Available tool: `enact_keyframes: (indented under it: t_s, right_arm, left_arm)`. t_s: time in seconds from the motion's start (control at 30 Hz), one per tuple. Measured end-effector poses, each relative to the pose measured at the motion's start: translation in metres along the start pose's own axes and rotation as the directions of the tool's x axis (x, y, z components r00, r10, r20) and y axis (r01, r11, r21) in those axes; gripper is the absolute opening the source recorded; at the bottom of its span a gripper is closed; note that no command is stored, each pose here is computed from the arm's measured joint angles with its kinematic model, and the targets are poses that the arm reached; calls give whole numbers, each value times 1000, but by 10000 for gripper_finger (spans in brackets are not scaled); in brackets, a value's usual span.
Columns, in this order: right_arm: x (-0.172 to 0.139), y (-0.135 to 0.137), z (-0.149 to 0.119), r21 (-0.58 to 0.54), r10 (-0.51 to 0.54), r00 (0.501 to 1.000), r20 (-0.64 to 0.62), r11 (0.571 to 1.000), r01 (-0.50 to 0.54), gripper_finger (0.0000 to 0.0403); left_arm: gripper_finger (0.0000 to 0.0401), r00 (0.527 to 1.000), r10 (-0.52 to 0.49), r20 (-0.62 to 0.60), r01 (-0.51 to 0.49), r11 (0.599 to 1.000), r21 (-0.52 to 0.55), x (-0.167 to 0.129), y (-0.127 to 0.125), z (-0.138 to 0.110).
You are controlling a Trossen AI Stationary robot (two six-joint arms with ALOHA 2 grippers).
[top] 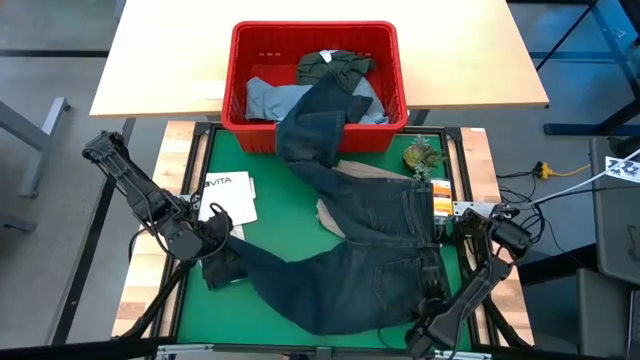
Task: Fold Laundry from Bin
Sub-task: Fold the dark blue jeans
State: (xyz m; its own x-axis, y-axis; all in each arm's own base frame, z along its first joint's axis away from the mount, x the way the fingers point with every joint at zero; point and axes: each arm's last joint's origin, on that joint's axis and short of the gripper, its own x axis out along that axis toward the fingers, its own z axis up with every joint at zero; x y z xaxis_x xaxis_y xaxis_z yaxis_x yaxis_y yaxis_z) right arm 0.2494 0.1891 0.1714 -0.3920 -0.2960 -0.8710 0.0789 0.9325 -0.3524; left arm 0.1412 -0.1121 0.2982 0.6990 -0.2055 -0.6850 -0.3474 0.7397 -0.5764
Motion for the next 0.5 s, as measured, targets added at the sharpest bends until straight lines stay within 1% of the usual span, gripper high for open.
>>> enact_keyframes:
  t_s: [0.13, 0.27, 0.33, 0.4, 0.5]
  right_arm:
    - [-24, -5, -1, -27, -57, 996, 65, 998, 59, 186]
    - [-45, -7, 0, -58, -49, 982, 183, 996, 61, 186]
    - [-54, -10, 2, -54, -48, 972, 230, 997, 62, 186]
    - [-62, -11, 3, -47, -47, 964, 263, 997, 62, 186]
    - [-71, -13, 5, -50, -38, 951, 307, 997, 57, 186]
  left_arm:
    - [23, 1000, 2, 0, -2, 1000, 1, 0, 0, 0]
    - [15, 1000, 3, 3, -3, 1000, 1, 0, 0, 0]
    - [15, 1000, 11, 19, -11, 1000, 3, 0, 1, 0]
    - [21, 999, 30, 21, -30, 1000, 9, 0, 2, 0]
    - [43, 997, 81, 11, -81, 997, 21, 0, 7, -1]
